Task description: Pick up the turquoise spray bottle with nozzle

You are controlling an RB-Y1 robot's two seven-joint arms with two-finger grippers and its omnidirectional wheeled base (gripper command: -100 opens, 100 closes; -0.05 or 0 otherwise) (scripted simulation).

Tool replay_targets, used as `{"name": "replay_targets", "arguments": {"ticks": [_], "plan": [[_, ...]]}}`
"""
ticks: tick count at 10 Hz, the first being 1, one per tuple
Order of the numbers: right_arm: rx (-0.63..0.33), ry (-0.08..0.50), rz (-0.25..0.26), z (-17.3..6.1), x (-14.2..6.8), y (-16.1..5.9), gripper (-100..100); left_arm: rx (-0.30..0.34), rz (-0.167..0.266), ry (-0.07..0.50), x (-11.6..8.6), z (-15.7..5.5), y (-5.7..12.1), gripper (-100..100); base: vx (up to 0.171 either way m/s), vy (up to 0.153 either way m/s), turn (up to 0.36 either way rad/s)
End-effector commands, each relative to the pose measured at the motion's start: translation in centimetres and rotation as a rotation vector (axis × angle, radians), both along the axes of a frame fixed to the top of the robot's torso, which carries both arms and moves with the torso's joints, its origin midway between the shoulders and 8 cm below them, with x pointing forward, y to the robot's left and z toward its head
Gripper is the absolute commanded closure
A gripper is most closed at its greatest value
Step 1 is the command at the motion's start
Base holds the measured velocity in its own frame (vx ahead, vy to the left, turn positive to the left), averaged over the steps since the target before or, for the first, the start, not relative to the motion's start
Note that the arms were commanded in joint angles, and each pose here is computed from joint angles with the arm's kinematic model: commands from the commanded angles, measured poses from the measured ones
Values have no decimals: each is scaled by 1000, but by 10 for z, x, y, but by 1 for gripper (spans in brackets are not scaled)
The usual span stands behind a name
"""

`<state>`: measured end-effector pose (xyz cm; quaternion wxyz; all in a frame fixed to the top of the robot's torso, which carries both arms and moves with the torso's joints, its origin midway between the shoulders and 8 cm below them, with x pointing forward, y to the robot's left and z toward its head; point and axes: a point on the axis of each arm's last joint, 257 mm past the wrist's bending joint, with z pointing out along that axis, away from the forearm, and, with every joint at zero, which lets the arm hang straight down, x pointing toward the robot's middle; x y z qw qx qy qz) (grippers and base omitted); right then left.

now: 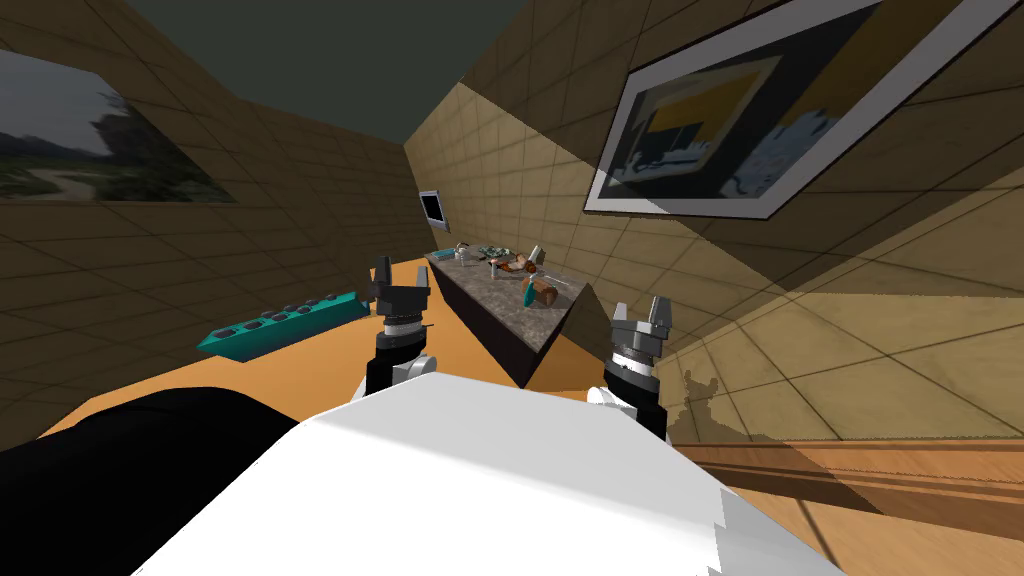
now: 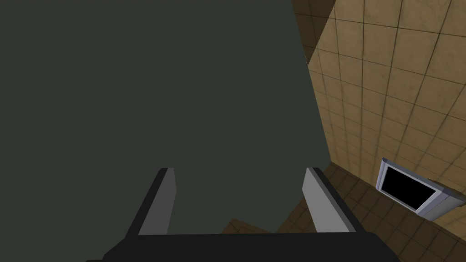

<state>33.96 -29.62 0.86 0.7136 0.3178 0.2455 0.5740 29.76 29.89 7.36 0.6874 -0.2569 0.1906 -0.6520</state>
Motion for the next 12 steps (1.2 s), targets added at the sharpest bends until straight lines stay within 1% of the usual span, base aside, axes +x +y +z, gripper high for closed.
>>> {"name": "replay_targets", "arguments": {"ticks": [1,3,6,9,12], "plan": [[-36,22,6,-5,3,1,-100,0,0,0,0,0,0,0,-2,31,38],[-98,66,8,-16,8,2,-100,0,0,0,0,0,0,0,-4,80,41],[-210,158,-7,-40,17,-4,-100,0,0,0,0,0,0,0,-3,160,66],[-329,268,-44,-71,26,-18,-100,0,0,0,0,0,0,0,11,177,84],[-449,388,-99,-106,33,-40,-100,0,0,0,0,0,0,0,21,222,67]]}}
